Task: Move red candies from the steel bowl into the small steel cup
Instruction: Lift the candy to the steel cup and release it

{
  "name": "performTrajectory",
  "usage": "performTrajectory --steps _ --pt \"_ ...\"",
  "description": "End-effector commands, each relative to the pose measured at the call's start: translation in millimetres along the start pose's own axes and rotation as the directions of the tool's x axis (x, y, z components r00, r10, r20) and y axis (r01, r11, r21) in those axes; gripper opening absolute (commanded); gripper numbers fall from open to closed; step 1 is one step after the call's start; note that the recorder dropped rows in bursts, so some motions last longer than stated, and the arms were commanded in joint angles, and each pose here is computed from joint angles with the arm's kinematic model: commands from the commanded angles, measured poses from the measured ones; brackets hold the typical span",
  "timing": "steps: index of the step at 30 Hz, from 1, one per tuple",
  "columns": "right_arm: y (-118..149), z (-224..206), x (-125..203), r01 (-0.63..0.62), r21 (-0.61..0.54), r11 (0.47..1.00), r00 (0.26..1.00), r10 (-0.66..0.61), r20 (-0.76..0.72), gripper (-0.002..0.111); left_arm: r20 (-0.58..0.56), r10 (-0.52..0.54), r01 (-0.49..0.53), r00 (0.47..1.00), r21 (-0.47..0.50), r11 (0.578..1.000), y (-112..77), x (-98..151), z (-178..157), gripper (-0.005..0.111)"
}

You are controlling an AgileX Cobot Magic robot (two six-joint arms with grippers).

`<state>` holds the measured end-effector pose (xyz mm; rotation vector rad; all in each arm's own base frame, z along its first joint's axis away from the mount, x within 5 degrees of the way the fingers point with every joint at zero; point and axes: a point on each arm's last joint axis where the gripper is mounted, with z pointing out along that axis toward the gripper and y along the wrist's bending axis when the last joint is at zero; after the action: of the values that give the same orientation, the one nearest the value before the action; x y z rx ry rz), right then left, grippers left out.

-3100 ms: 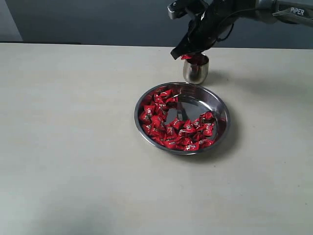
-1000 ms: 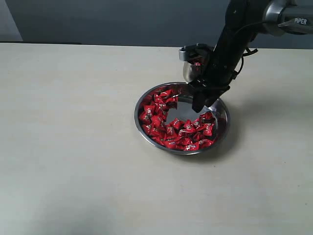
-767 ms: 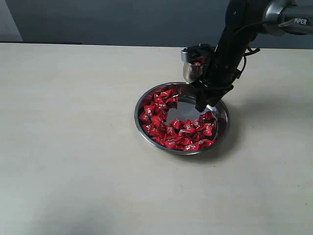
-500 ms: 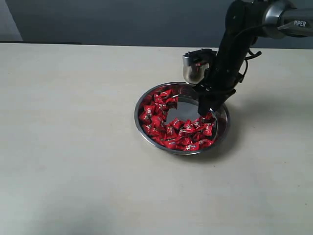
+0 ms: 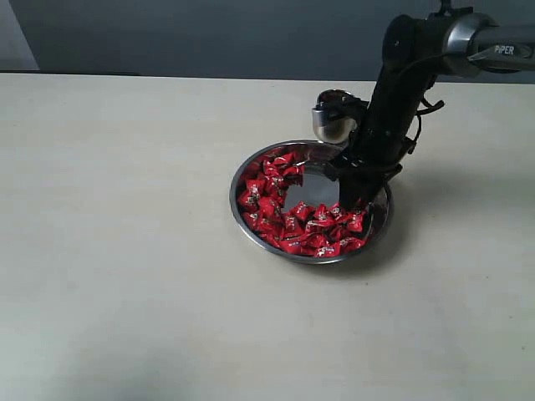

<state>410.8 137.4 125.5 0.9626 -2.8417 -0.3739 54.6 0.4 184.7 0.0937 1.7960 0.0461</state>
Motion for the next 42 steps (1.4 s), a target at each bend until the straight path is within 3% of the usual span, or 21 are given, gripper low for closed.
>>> performTrajectory --steps 1,4,9,12,21,31,42 --pt "-1 -1 0 0.008 0.000 1.000 1.000 -0.008 0.005 0.045 0.010 -0.004 0.004 1.000 0.010 1.000 -0.5 -1 0 0.000" --pt "-1 -1 0 0.008 0.000 1.000 1.000 -0.008 0.005 0.041 0.010 -0.004 0.004 1.000 0.010 1.000 -0.5 -1 0 0.000" --pt "-1 -1 0 0.010 0.004 1.000 1.000 -0.010 0.003 0.013 0.010 -0.004 0.004 1.000 0.010 1.000 -0.5 -1 0 0.000" --pt "-2 -1 -1 0.015 0.015 1.000 1.000 -0.015 0.020 0.007 0.010 -0.004 0.004 1.000 0.010 1.000 -0.5 -1 0 0.000" --pt "-4 -5 -8 0.014 0.047 0.999 0.996 -0.018 0.090 0.007 0.010 -0.004 0.004 1.000 0.010 1.000 -0.5 -1 0 0.000" --pt "6 -43 -13 0.017 0.085 0.996 0.970 -0.037 0.242 0.007 0.010 -0.004 0.004 1.000 0.010 1.000 -0.5 -1 0 0.000" --pt "8 -90 -27 -0.029 0.240 0.970 0.842 -0.106 0.529 0.007 0.010 -0.004 0.004 1.000 0.010 1.000 -0.5 -1 0 0.000"
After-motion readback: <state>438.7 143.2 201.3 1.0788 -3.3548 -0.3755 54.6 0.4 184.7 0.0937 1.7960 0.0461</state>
